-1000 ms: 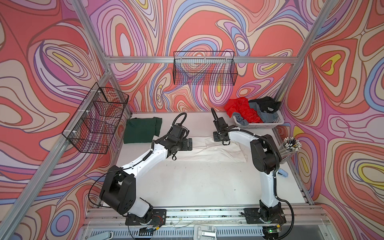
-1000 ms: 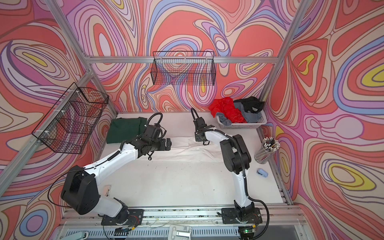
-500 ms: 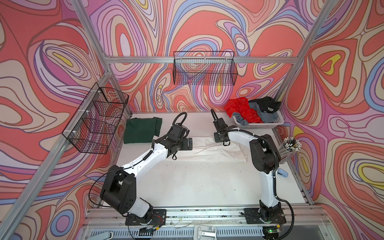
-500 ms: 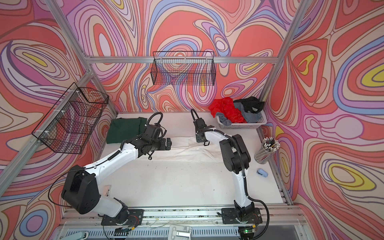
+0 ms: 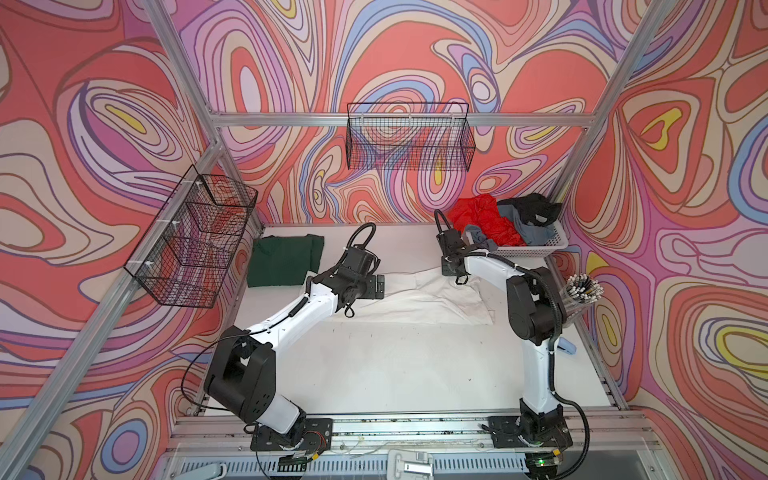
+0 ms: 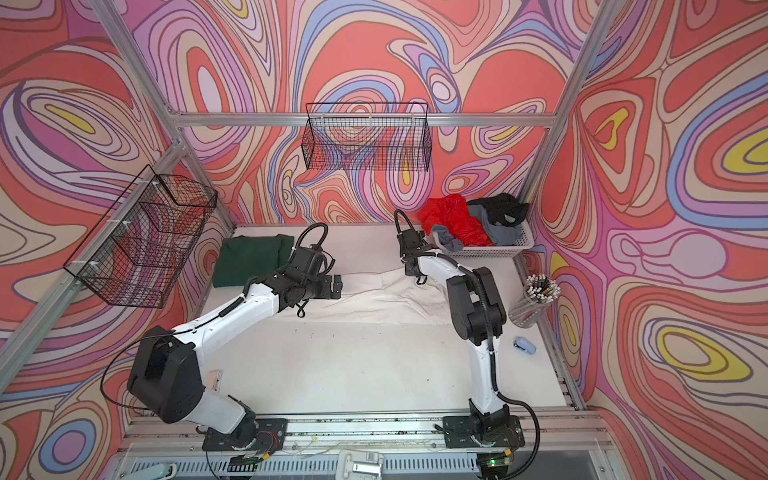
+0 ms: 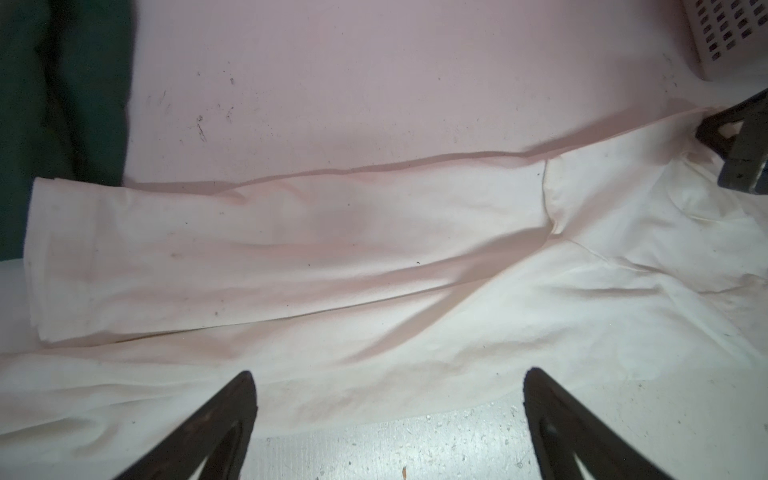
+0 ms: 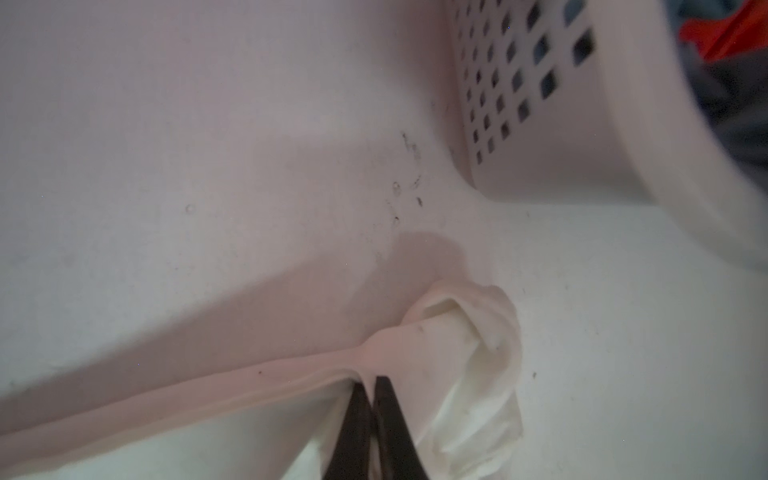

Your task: Fold and stack the t-shirts

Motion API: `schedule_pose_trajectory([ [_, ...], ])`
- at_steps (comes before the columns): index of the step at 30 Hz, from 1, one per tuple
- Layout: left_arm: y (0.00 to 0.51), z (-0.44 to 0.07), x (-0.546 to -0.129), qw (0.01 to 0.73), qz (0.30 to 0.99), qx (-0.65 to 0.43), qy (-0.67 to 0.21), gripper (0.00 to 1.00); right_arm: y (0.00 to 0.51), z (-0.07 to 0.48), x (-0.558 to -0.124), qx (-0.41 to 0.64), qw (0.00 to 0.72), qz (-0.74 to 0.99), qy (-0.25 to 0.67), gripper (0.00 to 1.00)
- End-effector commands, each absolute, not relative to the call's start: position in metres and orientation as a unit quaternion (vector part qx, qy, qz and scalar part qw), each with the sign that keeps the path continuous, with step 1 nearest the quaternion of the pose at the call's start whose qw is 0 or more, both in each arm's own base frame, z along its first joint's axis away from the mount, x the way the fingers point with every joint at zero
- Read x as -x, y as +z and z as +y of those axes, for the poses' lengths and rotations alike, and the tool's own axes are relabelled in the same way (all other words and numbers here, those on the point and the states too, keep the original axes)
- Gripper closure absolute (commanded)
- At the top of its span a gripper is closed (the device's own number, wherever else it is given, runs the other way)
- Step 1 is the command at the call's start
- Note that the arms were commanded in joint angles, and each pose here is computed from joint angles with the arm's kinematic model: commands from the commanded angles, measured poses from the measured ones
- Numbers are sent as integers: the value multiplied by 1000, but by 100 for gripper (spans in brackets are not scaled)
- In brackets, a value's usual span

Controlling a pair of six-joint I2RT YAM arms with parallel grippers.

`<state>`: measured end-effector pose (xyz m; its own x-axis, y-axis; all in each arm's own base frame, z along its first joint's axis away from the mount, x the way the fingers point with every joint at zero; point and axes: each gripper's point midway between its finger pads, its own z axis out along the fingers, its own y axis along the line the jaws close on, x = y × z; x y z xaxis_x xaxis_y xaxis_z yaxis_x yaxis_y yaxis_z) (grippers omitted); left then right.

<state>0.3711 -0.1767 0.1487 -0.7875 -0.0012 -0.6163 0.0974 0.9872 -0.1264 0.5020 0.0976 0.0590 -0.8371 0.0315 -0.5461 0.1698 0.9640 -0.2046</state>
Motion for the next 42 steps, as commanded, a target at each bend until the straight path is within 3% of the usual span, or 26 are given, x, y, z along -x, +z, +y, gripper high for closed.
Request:
schedule_pose_trajectory([
  [1, 146, -170, -372, 320, 945, -35, -54, 0, 68, 92, -504, -70, 280, 947, -139, 100],
  [17, 115, -154, -357, 269, 962, -51, -1, 0, 59, 75, -505, -86, 258, 950, -152, 100],
  [31, 87, -104, -352, 229, 972, 19, 50, 0, 60, 63, -505, -100, 257, 950, -148, 100],
  [42, 35, -77, -348, 140, 986, 34, 86, 0, 64, 53, -500, -104, 257, 950, -147, 100],
])
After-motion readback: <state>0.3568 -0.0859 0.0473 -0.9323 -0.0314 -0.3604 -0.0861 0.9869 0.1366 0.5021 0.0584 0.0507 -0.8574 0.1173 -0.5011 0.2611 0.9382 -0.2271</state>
